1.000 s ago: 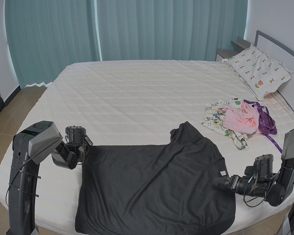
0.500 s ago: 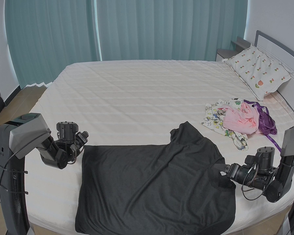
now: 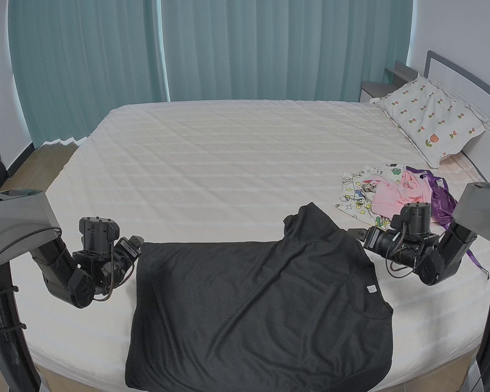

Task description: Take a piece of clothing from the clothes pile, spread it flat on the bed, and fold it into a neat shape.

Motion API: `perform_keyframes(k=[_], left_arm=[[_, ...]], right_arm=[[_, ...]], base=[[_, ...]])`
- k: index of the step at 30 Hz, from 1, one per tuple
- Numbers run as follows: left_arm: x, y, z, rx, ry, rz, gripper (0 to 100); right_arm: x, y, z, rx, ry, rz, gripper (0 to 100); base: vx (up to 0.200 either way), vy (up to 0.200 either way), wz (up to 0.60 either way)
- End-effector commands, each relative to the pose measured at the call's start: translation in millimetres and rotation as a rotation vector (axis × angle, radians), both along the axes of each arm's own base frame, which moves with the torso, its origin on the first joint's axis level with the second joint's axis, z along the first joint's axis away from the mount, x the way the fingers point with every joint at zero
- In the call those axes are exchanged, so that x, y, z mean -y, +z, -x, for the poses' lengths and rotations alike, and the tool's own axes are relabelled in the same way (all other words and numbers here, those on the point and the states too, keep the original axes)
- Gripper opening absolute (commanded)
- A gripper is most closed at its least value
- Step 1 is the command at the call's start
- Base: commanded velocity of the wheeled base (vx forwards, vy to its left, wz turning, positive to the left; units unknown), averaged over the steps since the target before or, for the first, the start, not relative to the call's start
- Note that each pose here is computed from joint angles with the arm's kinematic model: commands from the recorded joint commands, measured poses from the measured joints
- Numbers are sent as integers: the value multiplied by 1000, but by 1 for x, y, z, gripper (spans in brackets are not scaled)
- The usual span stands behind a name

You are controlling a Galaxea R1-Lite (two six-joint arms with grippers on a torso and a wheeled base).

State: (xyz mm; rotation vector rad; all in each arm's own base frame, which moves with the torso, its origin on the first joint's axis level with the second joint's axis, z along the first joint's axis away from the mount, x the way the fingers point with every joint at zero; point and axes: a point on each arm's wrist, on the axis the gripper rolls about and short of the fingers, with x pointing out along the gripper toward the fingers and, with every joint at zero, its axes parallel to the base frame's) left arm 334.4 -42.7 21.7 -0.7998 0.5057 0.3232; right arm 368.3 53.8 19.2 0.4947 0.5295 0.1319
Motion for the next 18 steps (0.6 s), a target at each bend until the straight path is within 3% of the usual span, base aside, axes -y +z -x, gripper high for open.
perform_keyframes(k=[1, 5, 9, 18], left_arm=[[18, -11, 23, -32, -58, 67, 100], [20, -28, 25, -71, -70, 66, 100], [23, -40, 30, -92, -85, 65, 100], [33, -52, 39, -128, -121, 57, 100]], right_arm=[[-20, -46, -45, -48, -57, 109, 100], [-28, -56, -66, -13, -69, 115, 100], [-45, -77, -70, -38, -50, 136, 100], [-50, -46, -103, 16, -101, 164, 100]], base=[[0, 0, 0], [0, 0, 0], [0, 0, 0], [0, 0, 0]])
